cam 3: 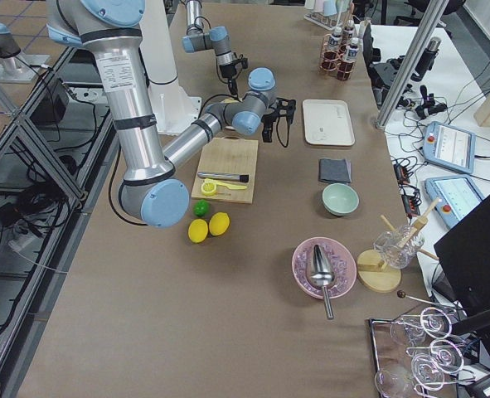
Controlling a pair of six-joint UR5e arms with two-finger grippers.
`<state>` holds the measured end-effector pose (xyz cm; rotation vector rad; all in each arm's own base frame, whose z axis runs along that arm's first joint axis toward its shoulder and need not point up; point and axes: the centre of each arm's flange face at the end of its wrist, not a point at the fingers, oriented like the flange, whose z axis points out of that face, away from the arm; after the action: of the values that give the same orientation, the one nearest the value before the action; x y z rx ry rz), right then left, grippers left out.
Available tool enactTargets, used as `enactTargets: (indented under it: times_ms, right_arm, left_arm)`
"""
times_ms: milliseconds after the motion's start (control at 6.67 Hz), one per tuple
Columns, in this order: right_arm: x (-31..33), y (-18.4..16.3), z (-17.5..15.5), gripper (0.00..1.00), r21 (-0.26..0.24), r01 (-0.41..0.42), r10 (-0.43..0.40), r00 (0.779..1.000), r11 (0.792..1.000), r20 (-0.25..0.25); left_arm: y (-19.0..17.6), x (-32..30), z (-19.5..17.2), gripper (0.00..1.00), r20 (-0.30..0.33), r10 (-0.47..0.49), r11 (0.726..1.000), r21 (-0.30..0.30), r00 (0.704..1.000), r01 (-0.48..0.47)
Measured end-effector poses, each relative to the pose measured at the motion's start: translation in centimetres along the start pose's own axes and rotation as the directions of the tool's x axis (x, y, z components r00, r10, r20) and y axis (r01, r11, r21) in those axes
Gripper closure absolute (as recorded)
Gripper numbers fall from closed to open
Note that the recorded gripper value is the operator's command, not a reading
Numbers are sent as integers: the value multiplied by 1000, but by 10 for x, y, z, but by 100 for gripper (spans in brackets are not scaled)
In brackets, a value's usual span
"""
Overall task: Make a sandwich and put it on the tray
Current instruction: 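Grasp the white plate rim with the left gripper while the right arm holds back, then carry the plate with the sandwich onto the white tray with the left gripper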
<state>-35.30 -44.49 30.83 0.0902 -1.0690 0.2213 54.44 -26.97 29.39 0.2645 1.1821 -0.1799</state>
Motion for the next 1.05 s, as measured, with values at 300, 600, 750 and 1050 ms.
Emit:
enactTargets:
  times_ms: [300,600,750,1050]
  right_arm:
    - [-2,-1,-1,0,2,1,-1,1000,1000,3]
    - [-1,-4,-1,0,4,9,-9,1000,1000,1]
    - [-1,-4,-1,0,5,13,-13,1000,1000,1]
    - [-1,-4,-1,0,6,14,-14,1000,1000,1]
  left_arm:
    - [-26,2,-12,100,-20,-26,999,-39,999,25]
    - [-47,12,-23,100,-49,-118,992,-52,992,116]
    - [-54,25,-26,100,-70,-213,976,-52,974,210]
    - [-84,46,-12,100,-78,-398,917,-22,914,398]
